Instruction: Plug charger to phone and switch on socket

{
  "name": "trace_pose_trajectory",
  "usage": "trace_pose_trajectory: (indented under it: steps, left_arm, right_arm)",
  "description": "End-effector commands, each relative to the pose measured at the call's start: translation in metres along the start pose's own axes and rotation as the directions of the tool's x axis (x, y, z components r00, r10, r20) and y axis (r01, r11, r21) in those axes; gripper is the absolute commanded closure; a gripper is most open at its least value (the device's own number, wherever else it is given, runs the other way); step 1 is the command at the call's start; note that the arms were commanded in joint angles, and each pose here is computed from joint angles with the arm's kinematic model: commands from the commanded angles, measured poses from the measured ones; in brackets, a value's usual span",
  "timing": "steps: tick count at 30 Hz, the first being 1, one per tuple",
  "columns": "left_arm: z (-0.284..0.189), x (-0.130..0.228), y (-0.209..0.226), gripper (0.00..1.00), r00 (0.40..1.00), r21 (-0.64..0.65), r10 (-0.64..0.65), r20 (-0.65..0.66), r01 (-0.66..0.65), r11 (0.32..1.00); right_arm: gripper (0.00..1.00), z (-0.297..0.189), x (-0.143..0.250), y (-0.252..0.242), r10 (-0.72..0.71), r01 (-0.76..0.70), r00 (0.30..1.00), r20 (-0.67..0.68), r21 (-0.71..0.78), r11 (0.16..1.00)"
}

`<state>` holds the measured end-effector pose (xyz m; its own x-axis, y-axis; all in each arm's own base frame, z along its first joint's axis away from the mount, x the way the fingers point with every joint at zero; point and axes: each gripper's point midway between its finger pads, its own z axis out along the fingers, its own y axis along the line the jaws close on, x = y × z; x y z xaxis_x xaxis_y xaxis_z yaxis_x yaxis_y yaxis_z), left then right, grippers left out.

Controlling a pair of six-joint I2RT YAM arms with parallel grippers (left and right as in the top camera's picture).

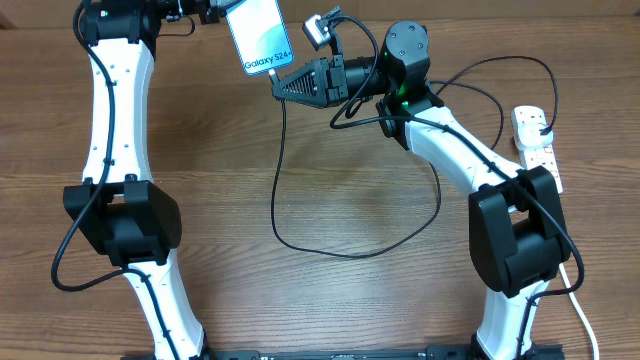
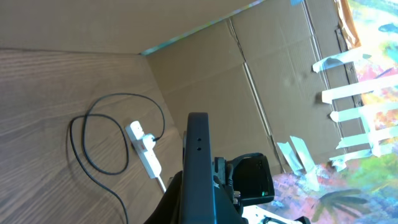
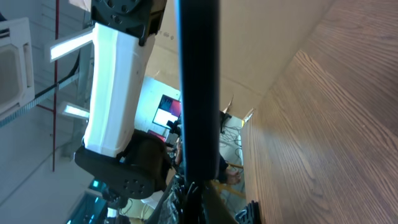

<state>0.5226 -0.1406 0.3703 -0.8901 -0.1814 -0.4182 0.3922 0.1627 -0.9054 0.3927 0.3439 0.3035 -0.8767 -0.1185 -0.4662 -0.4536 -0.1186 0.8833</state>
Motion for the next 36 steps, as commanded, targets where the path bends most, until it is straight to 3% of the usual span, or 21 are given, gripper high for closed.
trace_pose_trajectory:
  steps: [1,9,36]
  left_arm:
    - [0.009,0.014,-0.017,0.95,0.998,0.056,0.002,-0.066,0.001,0.998]
    - [0.010,0.013,-0.016,0.96,0.996,0.046,-0.065,-0.065,0.068,0.997]
    - [0.013,0.010,-0.012,0.96,0.997,0.018,-0.069,-0.039,0.070,0.997]
  right_arm:
    - [0.96,-0.003,-0.023,0.003,-0.040,0.038,0.993,0.110,0.023,0.999]
    - [0.96,-0.003,-0.023,0.003,-0.040,0.038,0.993,0.110,0.023,0.999]
    - [0.96,-0.005,-0.037,-0.002,-0.022,0.014,0.981,0.193,0.046,0.999]
